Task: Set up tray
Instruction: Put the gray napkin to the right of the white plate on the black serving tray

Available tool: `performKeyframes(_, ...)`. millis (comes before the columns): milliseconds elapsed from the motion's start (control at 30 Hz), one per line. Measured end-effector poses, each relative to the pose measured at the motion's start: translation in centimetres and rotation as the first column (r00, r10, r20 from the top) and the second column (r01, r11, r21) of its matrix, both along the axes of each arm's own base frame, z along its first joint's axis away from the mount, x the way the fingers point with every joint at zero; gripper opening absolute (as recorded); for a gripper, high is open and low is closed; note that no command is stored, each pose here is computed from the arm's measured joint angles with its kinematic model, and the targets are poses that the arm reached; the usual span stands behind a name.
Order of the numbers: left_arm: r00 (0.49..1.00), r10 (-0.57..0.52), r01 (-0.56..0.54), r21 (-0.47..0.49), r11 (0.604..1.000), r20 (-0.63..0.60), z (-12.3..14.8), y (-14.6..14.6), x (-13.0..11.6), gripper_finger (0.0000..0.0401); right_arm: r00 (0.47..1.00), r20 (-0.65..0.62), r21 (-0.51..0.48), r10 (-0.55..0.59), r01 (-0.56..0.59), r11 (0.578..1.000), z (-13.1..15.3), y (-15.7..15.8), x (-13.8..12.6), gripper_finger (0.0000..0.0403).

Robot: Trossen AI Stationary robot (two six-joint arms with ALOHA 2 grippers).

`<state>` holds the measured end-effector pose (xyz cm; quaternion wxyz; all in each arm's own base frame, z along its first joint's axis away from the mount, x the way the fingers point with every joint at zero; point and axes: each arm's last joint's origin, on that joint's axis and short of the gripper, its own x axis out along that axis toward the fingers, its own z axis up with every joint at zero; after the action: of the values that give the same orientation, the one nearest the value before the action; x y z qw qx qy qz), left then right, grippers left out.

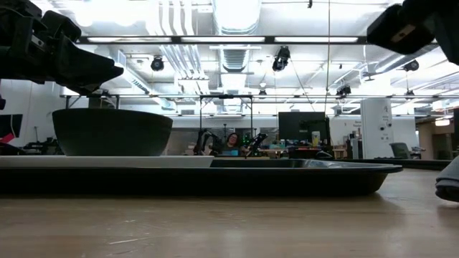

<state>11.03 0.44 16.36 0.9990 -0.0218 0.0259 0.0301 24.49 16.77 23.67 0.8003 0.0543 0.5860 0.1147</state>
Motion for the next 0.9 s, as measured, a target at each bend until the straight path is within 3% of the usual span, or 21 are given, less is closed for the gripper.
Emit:
performKeyframes(267, 1.0, 0.0, 0.0, 0.0, 1.0, 0.0, 0.0, 0.0, 0.0, 0.0118, 0.983, -0.176, -0.163, -0.051, 0.022, 0.986, -0.4, 2.6, 1.3, 0.01)
performKeyframes(500, 1.0, 0.0, 0.0, 0.0, 1.0, 0.0, 0.0, 0.0, 0.0, 0.0118, 0.978, -0.201, -0.175, -0.057, 0.021, 0.984, -1.4, 4.5, 1.7, 0.01)
performKeyframes(900, 1.0, 0.0, 0.0, 0.0, 1.0, 0.0, 0.0, 0.0, 0.0, 0.0118, 0.974, -0.212, -0.176, -0.084, 0.046, 0.983, -1.6, 4.9, 1.2, 0.0113)
